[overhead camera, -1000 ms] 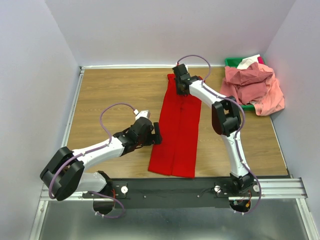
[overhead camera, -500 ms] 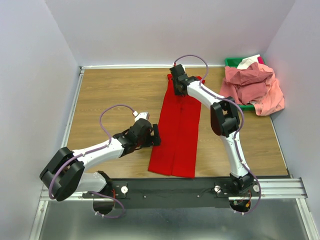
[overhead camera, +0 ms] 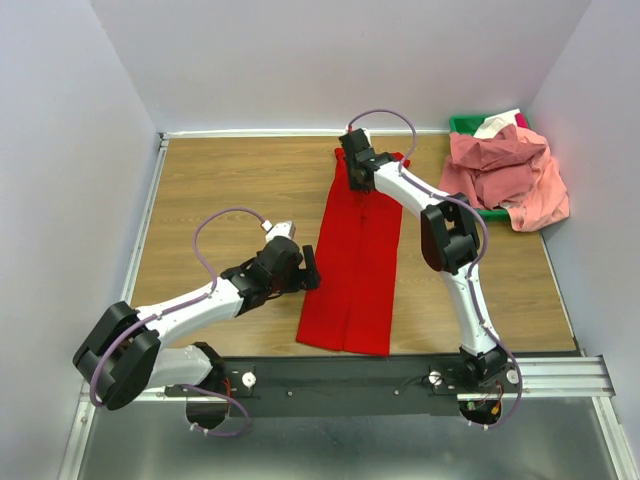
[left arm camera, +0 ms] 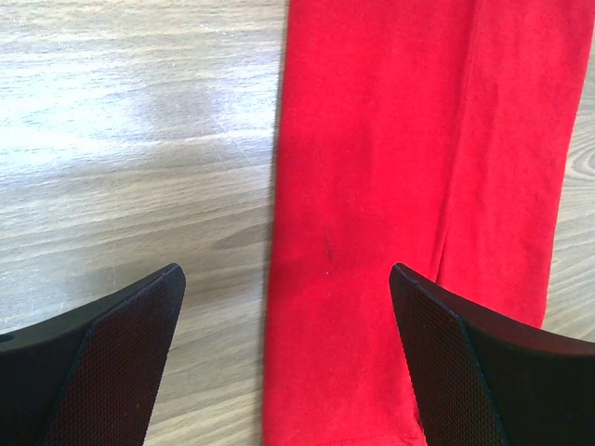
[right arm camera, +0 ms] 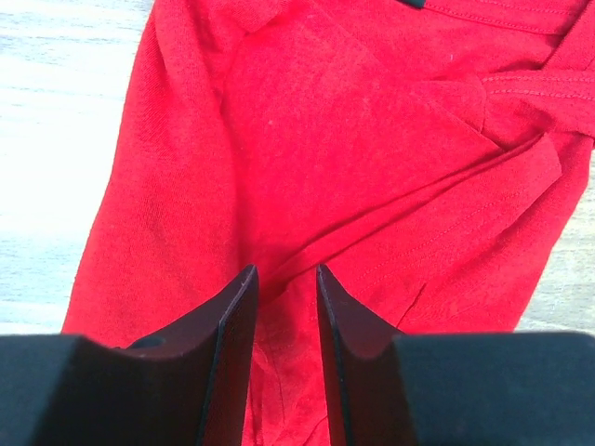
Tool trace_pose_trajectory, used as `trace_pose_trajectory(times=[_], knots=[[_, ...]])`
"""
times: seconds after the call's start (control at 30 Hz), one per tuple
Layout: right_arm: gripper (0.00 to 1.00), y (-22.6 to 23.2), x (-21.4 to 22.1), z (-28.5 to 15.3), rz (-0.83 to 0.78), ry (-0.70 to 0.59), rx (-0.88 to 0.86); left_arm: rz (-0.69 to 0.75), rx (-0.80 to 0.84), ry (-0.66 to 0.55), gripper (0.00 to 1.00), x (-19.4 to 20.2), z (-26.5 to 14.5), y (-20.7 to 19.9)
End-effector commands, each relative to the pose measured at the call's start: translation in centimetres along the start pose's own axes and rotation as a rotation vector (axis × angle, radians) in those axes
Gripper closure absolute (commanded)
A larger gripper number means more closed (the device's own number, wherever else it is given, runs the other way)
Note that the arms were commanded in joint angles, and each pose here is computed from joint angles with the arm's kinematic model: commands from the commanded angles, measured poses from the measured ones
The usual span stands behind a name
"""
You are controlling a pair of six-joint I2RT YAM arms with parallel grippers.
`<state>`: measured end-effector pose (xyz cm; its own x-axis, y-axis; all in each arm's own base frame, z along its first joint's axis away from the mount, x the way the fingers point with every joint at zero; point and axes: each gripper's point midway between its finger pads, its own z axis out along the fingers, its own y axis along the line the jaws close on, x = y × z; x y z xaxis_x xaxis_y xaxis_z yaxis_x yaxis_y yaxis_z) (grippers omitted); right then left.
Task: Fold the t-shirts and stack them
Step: Fold the tshirt
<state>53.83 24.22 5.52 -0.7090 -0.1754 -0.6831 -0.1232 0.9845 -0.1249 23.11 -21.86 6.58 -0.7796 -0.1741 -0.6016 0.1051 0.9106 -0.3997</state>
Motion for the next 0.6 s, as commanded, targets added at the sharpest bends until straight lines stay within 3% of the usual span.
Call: trace_pose_trajectory(times=[0.0,0.3,0.57], knots=[[0.61,0.9,1.4,0.4,-0.027,0.037,-0.009,-0.001,-0.038,-0.019,0.02,0.0,-0.1,1.1],[0.58,1.4,2.8,1.3,-0.048,0.068,-0.017,0.005,-0.032,-0.007,0.01,0.4,0.2,1.2],[0.87,-0.5,1.7,0.7,0.004,0.03,0.09,0.001,-0.026,-0.008,0.01,0.3,0.2,1.1]])
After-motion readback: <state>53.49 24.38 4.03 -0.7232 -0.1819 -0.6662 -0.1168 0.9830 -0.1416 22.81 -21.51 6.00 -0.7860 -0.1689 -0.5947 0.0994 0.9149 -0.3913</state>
